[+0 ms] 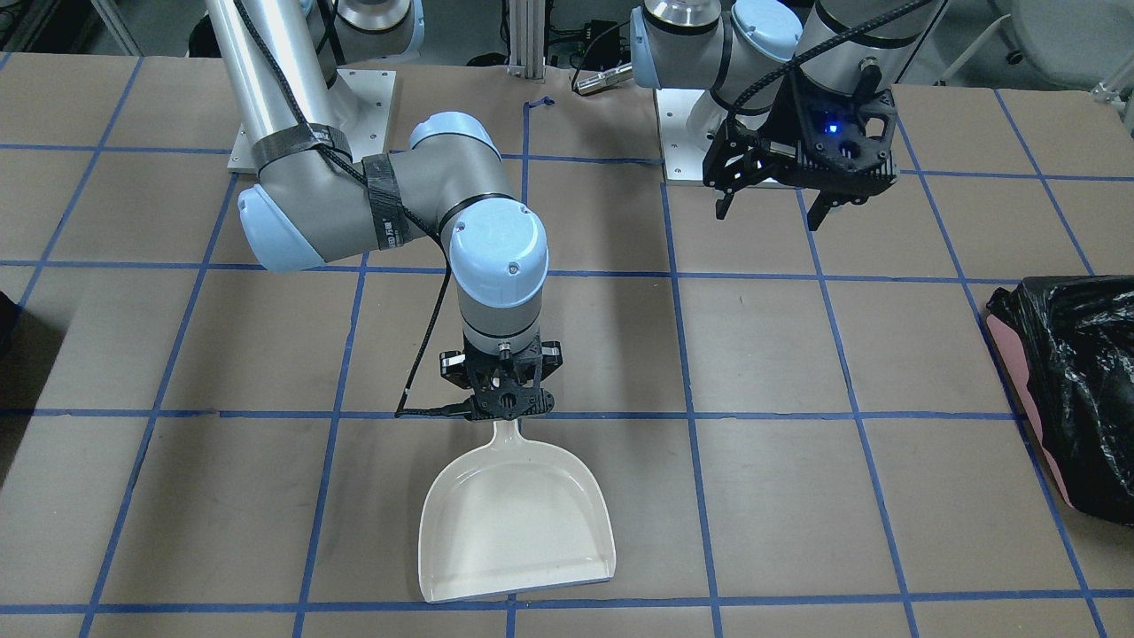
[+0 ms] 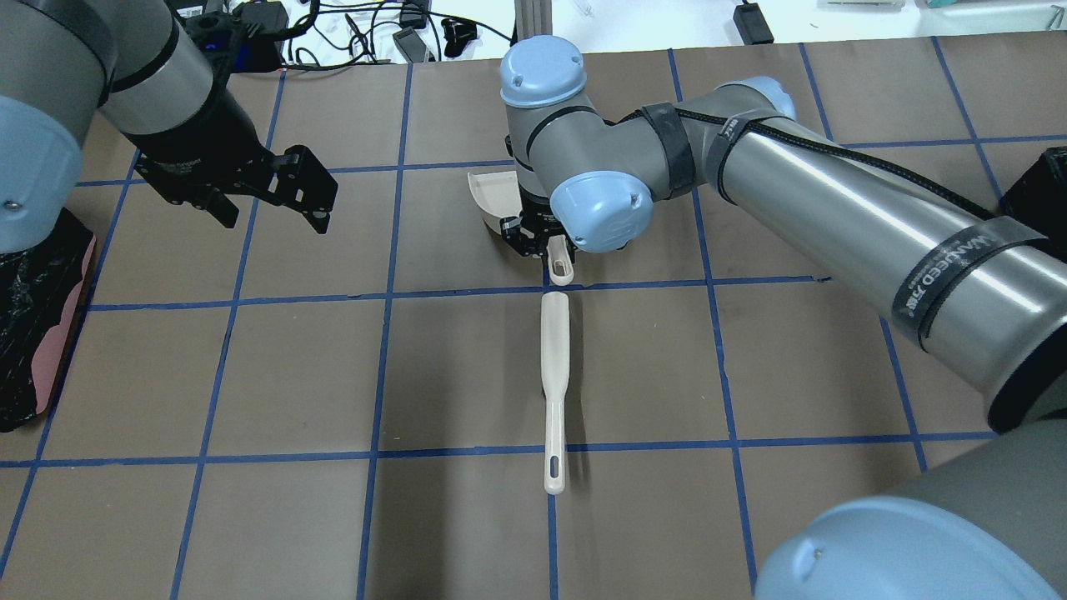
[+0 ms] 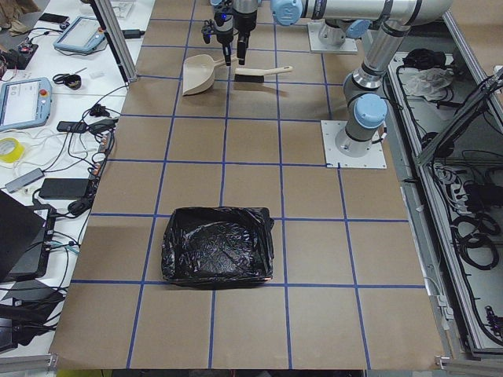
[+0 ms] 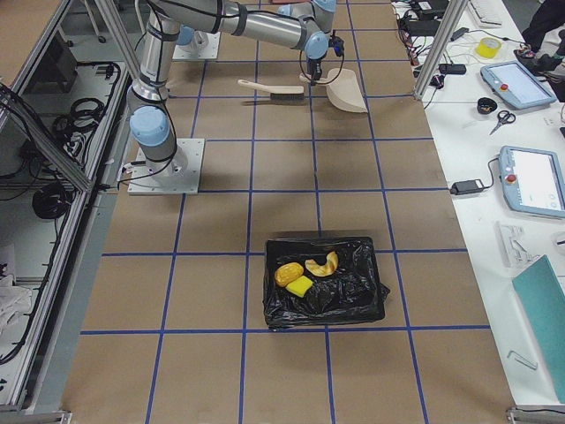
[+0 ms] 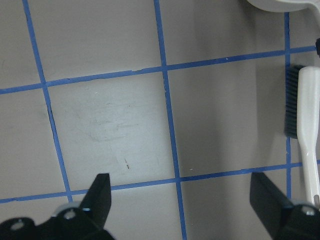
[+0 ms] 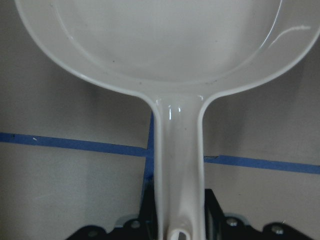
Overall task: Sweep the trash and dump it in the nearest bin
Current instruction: 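Carry the empty dustpan back and set it on the table with the right gripper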
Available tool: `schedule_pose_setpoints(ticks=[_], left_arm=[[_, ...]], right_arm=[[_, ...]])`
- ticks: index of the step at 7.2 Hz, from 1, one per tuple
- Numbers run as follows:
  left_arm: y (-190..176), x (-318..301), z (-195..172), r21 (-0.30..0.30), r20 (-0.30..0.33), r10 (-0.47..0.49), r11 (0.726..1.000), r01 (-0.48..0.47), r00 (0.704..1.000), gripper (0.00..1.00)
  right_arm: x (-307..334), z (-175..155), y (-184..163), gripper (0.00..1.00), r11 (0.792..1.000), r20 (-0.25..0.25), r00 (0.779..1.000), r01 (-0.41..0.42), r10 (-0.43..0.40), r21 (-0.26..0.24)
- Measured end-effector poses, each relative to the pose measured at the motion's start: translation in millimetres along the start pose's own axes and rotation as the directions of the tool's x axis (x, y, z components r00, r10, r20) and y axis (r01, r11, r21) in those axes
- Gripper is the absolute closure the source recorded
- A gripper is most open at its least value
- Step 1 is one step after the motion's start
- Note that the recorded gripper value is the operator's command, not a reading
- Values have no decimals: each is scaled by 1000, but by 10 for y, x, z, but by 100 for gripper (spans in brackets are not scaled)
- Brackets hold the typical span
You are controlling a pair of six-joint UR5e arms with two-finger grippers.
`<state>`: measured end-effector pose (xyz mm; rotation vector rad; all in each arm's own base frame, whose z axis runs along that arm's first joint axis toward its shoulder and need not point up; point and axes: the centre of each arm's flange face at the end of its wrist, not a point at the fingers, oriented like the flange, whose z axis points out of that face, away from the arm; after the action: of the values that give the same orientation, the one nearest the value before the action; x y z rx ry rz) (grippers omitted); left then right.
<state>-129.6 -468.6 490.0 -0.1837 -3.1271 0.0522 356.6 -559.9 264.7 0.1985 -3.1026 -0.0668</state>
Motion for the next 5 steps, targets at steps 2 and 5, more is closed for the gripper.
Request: schedule_pose_setpoints(ticks=[2, 5], left_arm=[[10, 15, 41, -6, -2, 3, 1000, -3, 1000, 0], [12, 17, 49, -7, -2, 4, 1000, -4, 1000, 0]], right_arm=[[4, -3, 3, 45, 1000, -3, 1000, -2, 2, -1], [-1, -9, 7, 0, 1000, 3, 1000, -18, 18, -1]])
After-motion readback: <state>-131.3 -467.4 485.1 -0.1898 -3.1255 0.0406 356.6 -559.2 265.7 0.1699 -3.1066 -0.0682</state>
